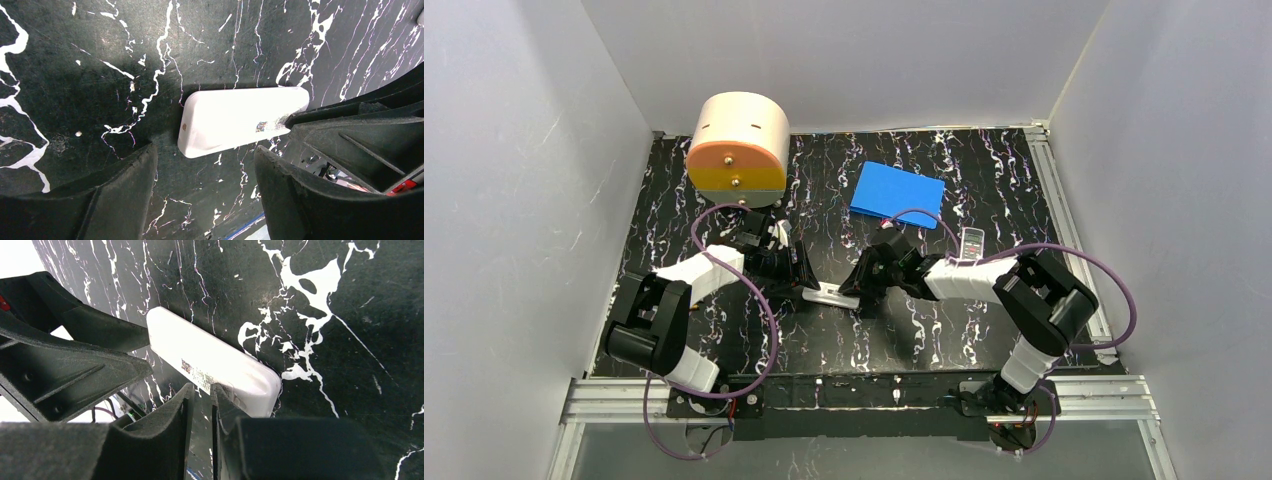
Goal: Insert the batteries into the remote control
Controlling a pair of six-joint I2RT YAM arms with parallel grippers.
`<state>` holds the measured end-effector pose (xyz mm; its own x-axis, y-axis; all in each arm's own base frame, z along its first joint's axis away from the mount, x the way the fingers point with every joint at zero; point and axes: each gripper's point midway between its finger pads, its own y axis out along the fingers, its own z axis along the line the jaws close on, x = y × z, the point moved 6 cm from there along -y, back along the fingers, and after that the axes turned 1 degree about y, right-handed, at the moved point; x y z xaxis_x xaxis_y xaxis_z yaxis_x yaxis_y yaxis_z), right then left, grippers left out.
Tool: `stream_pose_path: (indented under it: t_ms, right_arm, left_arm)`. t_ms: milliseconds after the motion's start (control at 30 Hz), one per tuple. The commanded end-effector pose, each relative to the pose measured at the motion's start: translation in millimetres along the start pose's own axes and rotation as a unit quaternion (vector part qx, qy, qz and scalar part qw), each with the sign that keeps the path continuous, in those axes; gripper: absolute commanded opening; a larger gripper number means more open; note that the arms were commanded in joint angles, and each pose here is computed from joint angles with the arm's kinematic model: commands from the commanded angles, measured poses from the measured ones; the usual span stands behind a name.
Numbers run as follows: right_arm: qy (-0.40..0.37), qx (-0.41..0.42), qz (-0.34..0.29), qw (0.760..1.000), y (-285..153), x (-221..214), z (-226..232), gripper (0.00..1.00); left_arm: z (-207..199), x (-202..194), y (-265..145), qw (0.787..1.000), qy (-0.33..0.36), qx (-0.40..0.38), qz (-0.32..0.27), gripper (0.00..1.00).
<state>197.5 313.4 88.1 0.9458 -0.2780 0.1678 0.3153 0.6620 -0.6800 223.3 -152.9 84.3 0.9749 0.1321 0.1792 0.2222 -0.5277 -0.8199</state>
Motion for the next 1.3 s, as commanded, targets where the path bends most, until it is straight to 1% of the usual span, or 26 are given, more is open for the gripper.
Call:
stream_pose_path:
  t_ms: [0, 100, 200, 267, 367, 400, 433, 500, 567, 633, 667, 733, 833, 900, 933, 1000, 1100, 1133, 1200, 1267]
  right_arm:
    - [0.007, -0.075, 0.015, 0.997, 4, -8, -28, 0.27]
    - [-0.002, -0.075, 0.006, 0.997, 1, -4, -19, 0.27]
    - [-0.038, -0.038, -0.015, 0.998, -8, 9, 10, 0.28]
    - [-0.075, 0.016, -0.030, 0.997, -18, 16, 35, 0.32]
    - [-0.132, 0.065, -0.061, 0.987, -34, 27, 62, 0.39]
    - [-0.151, 0.070, -0.066, 0.984, -37, 29, 66, 0.42]
    - [-0.169, 0.069, -0.071, 0.981, -40, 32, 69, 0.48]
    - [-0.209, 0.041, -0.075, 0.974, -45, 35, 65, 0.62]
    - [-0.240, 0.012, -0.080, 0.967, -54, 36, 57, 0.72]
    - [-0.261, -0.013, -0.107, 0.959, -69, 42, 55, 0.82]
    - [-0.268, -0.030, -0.125, 0.955, -78, 46, 53, 0.85]
    - [-0.265, -0.071, -0.171, 0.946, -98, 55, 46, 0.87]
    - [-0.226, -0.146, -0.260, 0.927, -139, 67, 25, 0.89]
    - [-0.197, -0.178, -0.325, 0.908, -170, 72, 10, 0.89]
    - [-0.191, -0.179, -0.352, 0.899, -184, 73, 6, 0.89]
    - [-0.214, -0.155, -0.369, 0.891, -203, 70, 5, 0.92]
    - [-0.274, -0.135, -0.339, 0.890, -205, 63, 7, 0.95]
    - [-0.288, -0.131, -0.328, 0.890, -207, 63, 12, 0.97]
    - [-0.296, -0.145, -0.320, 0.888, -213, 64, 16, 0.99]
    - [-0.285, -0.166, -0.338, 0.881, -229, 70, 20, 0.98]
  left_arm:
    - [-1, 1, -3, 1.000, 0.001, 0.000, 0.004, 0.68]
    - [-2, 3, -6, 1.000, 0.005, 0.005, -0.004, 0.68]
    - [-6, 7, -16, 1.000, 0.015, 0.014, -0.016, 0.68]
    - [-9, 12, -26, 0.999, 0.022, 0.021, -0.031, 0.70]
    - [-17, 20, -43, 0.997, 0.032, 0.033, -0.059, 0.73]
    - [-19, 22, -49, 0.996, 0.032, 0.038, -0.068, 0.74]
    - [-21, 23, -55, 0.996, 0.034, 0.042, -0.078, 0.76]
    - [-24, 26, -67, 0.993, 0.033, 0.050, -0.100, 0.78]
    - [-25, 26, -79, 0.990, 0.030, 0.059, -0.122, 0.81]
    - [-26, 24, -93, 0.987, 0.029, 0.071, -0.144, 0.85]
    - [-26, 23, -102, 0.984, 0.030, 0.076, -0.156, 0.87]
    - [-28, 18, -119, 0.980, 0.032, 0.081, -0.180, 0.92]
    - [-33, 8, -150, 0.970, 0.041, 0.080, -0.226, 0.98]
    - [-33, -1, -172, 0.961, 0.042, 0.082, -0.262, 0.99]
    - [-35, -7, -185, 0.955, 0.047, 0.075, -0.283, 0.99]
    - [-31, -14, -206, 0.942, 0.047, 0.095, -0.319, 0.99]
    - [-30, -25, -234, 0.927, 0.045, 0.109, -0.356, 0.98]
    - [-30, -28, -243, 0.922, 0.045, 0.111, -0.369, 0.98]
    - [-32, -34, -263, 0.908, 0.046, 0.110, -0.401, 0.98]
    - [-35, -40, -282, 0.895, 0.054, 0.103, -0.430, 0.98]
